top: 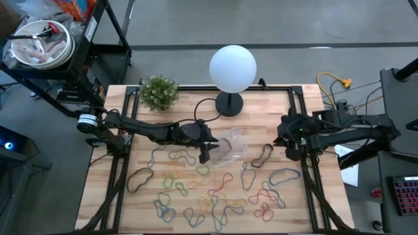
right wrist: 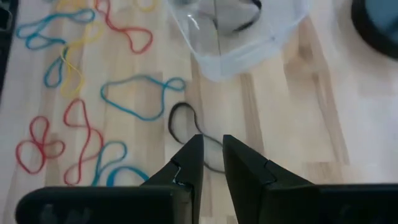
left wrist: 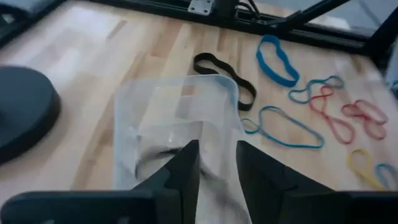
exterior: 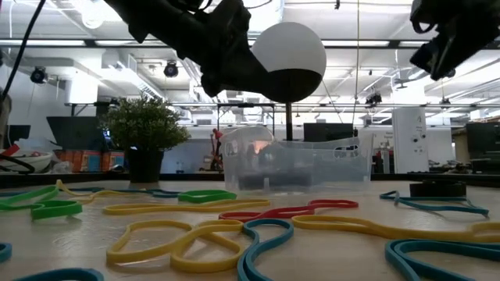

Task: Pick and place rubber bands into bin
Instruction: Put the black rubber band into the transparent bin

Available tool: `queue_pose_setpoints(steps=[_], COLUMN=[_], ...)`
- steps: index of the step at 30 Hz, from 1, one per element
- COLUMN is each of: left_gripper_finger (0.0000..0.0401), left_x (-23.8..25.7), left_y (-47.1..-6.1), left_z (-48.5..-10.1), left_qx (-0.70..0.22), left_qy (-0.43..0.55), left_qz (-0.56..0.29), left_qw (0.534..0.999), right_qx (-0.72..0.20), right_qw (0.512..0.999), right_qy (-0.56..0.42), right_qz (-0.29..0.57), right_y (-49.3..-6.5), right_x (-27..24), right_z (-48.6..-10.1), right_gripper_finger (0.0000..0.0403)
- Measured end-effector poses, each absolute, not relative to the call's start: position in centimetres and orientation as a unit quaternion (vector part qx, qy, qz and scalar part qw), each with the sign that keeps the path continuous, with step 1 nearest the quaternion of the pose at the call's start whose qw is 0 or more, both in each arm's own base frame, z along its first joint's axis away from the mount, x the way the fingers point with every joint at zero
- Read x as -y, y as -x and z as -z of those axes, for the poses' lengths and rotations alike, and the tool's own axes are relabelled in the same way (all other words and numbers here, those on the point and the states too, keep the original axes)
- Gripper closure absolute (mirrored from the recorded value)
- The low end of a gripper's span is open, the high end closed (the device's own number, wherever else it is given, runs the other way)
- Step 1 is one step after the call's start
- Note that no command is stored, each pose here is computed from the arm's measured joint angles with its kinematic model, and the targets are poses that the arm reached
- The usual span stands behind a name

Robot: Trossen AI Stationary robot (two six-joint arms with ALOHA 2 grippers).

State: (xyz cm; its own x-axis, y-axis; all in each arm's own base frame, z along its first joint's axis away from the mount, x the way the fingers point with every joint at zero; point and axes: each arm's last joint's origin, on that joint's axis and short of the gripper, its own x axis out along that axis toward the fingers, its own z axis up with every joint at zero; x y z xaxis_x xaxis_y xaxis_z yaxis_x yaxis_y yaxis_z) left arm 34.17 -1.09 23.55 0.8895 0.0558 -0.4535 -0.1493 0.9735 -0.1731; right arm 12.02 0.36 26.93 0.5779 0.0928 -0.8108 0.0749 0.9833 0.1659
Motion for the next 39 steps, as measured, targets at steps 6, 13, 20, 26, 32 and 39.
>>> queue_pose_setpoints(steps=[6,13,20,26,32,39], left_gripper_finger=[0.031,0.031,0.031,0.031,0.031,0.031], left_x=[1.3,1.9,4.0,5.4,5.6,5.1], left_y=[-34.0,-33.8,-33.0,-30.2,-26.9,-24.6], left_z=[-23.5,-23.3,-23.8,-25.1,-26.5,-27.5], left_qx=[-0.236,-0.251,-0.284,-0.336,-0.367,-0.351], left_qy=[0.146,0.212,0.233,0.22,0.197,0.177], left_qz=[-0.029,0.01,0.079,0.089,0.053,0.007], left_qw=[0.96,0.944,0.927,0.912,0.908,0.919], right_qx=[-0.473,-0.516,-0.565,-0.574,-0.587,-0.601], right_qw=[0.876,0.851,0.816,0.811,0.803,0.799], right_qy=[-0.094,-0.092,-0.119,-0.112,-0.041,0.012], right_qz=[-0.001,0.007,0.019,-0.041,-0.096,-0.021], right_y=[-12.5,-14.1,-16.5,-18.1,-18.6,-19.6], right_x=[-0.4,-0.3,-0.5,-2.0,-4.6,-5.6], right_z=[-25.2,-24.2,-22.3,-21.3,-20.3,-18.6], right_gripper_finger=[0.0346,0.0346,0.0346,0.0346,0.0346,0.0346])
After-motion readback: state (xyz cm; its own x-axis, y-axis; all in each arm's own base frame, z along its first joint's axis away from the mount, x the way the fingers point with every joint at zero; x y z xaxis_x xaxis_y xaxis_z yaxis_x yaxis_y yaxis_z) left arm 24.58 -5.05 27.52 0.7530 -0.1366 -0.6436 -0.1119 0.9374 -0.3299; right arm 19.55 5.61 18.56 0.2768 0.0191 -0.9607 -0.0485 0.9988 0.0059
